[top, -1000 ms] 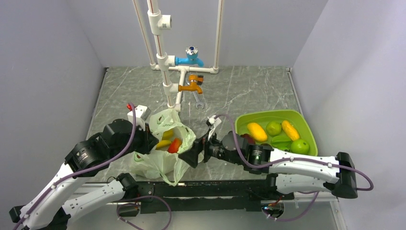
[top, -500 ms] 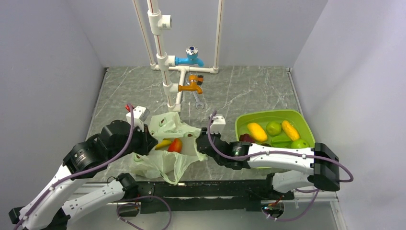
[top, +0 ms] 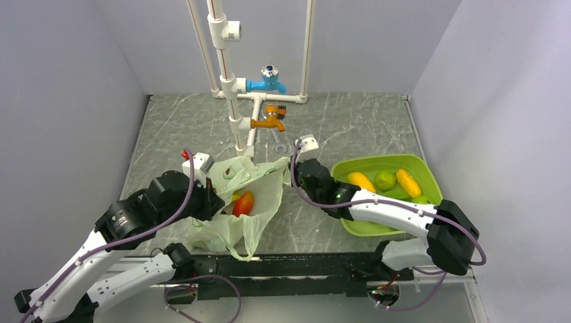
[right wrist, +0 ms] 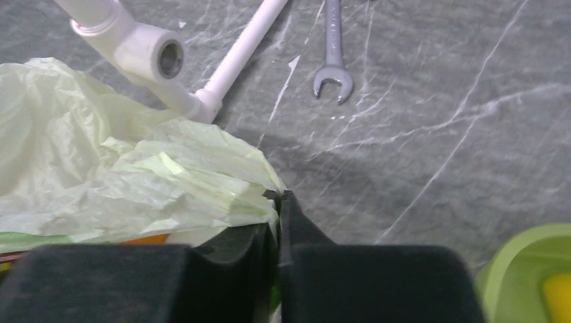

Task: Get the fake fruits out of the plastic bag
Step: Adjust the plastic bag at the center of the board.

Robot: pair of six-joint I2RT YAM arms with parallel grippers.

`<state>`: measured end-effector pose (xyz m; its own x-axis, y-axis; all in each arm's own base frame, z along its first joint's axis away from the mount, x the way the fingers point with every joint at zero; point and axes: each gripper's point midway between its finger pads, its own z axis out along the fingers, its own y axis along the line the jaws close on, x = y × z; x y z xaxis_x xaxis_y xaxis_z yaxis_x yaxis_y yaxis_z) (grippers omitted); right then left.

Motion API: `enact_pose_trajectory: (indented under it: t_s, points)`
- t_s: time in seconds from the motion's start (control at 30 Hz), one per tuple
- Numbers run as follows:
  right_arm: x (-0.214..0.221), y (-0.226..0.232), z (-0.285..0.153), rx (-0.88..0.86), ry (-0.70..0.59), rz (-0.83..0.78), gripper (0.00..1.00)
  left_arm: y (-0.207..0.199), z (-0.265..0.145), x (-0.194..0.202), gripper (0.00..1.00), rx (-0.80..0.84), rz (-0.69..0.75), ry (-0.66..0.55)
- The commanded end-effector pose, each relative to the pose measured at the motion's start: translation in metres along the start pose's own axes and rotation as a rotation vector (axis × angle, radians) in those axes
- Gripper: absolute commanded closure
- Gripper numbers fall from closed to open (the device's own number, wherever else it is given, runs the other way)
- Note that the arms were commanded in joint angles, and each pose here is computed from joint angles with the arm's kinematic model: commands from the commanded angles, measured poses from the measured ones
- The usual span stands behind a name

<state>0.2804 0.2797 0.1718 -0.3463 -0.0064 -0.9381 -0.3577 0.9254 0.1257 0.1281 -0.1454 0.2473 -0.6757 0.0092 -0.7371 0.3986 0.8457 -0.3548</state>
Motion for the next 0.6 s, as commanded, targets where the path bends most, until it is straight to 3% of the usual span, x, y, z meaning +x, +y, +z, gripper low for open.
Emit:
enact_pose_trajectory:
  t_s: [0.0, 0.13, 0.27, 0.43, 0.5, 0.57]
  points:
    - [0.006, -0.057, 0.018, 0.136, 0.089, -0.163, 0.84, 0.010, -0.015, -0.001, 1.00, -0.036, 0.001, -0.019]
    - [0.014, -0.009, 0.001, -0.180, 0.148, -0.188, 0.43, 0.004, -0.010, -0.002, 1.00, -0.010, 0.005, -0.015]
    - [0.007, -0.015, -0.032, -0.230, 0.116, -0.207, 0.15, 0.008, -0.010, 0.000, 1.00, -0.029, 0.017, -0.008]
    - [-0.012, -0.061, -0.051, 0.007, 0.101, -0.186, 0.07, 0.010, -0.011, -0.002, 1.00, -0.036, 0.029, -0.020]
    - [-0.020, -0.084, -0.054, 0.152, 0.098, -0.164, 0.11, 0.010, -0.011, -0.002, 1.00, -0.039, 0.030, -0.020]
    - [-0.020, -0.083, -0.054, 0.152, 0.097, -0.153, 0.19, 0.010, -0.011, -0.002, 1.00, -0.038, 0.028, -0.016]
